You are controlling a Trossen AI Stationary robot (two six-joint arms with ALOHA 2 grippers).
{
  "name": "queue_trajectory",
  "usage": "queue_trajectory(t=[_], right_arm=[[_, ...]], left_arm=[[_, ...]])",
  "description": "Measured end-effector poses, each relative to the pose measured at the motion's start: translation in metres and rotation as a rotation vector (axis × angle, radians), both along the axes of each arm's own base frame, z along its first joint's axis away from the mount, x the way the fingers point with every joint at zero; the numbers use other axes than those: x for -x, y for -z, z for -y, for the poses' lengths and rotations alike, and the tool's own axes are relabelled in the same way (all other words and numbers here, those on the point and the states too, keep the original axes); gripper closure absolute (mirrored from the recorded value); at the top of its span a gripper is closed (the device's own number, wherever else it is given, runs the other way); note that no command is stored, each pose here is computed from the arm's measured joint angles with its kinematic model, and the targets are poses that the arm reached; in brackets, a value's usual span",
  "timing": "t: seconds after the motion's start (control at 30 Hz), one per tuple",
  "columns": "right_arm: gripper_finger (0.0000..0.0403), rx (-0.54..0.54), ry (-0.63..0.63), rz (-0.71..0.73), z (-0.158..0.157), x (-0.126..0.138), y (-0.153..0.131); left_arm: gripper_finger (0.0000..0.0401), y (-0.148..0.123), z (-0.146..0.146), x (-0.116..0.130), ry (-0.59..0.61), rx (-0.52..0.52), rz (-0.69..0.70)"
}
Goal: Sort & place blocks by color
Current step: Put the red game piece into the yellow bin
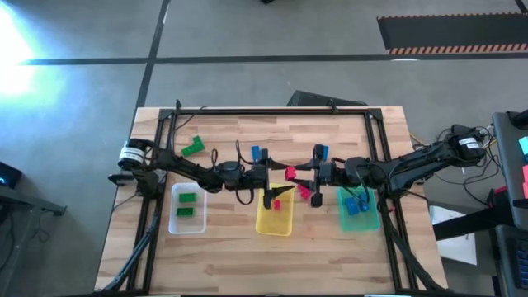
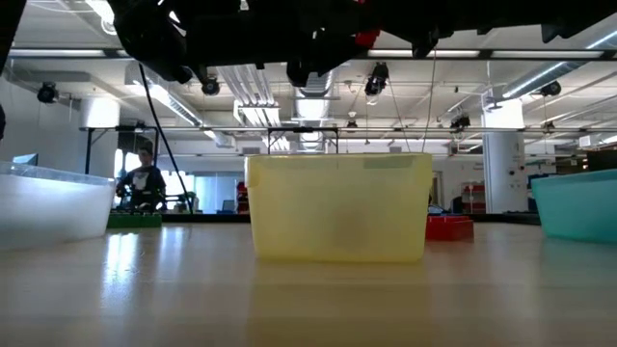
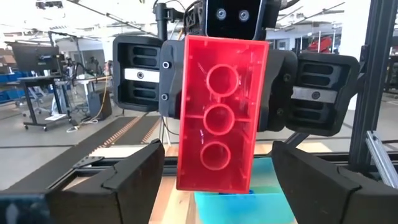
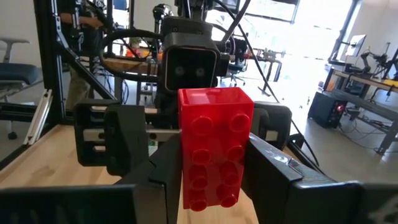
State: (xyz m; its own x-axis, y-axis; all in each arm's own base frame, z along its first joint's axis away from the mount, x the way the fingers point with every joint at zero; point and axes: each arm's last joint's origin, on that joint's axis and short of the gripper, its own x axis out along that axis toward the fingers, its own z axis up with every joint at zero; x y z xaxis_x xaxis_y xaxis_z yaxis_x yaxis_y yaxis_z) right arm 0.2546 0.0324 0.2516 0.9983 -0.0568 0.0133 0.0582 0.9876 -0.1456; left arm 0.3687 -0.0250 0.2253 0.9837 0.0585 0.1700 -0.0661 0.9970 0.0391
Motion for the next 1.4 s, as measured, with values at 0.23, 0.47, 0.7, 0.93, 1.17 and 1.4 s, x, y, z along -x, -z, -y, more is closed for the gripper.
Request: queue_trajectory(t=[0.23,0.47,0.7,0.93,1.17,1.4], right_arm=[[0.0278,0.001,0.0,-0.003,0.0,0.0,0.0],[0.0222,0.001,0.004,-0.003,0.0,0.0,0.0],[0.0158,-0.006,0.004,0.028,0.001,0.005,-0.007],[0.014,0.007,0.005,0.056,0.004,0.027,-0.027],[0.015,0.021,0.007,0.099,0.008,0.052,-0.046],[0.0162,0.024,0.006,0.074,0.009,0.061,-0.048]], left_arm=[[0.0187,-0.001,0.0,0.001,-0.003,-0.001,0.0],[0.0277,0.001,-0.001,0.0,-0.029,0.007,-0.025],[0.0277,0.004,-0.001,0.001,-0.029,0.003,-0.091],[0.0277,-0.001,0.0,0.012,-0.026,0.057,-0.35],[0.0277,-0.014,0.013,0.026,-0.029,0.098,-0.793],[0.0277,-0.034,0.026,0.023,-0.017,0.094,-0.935]])
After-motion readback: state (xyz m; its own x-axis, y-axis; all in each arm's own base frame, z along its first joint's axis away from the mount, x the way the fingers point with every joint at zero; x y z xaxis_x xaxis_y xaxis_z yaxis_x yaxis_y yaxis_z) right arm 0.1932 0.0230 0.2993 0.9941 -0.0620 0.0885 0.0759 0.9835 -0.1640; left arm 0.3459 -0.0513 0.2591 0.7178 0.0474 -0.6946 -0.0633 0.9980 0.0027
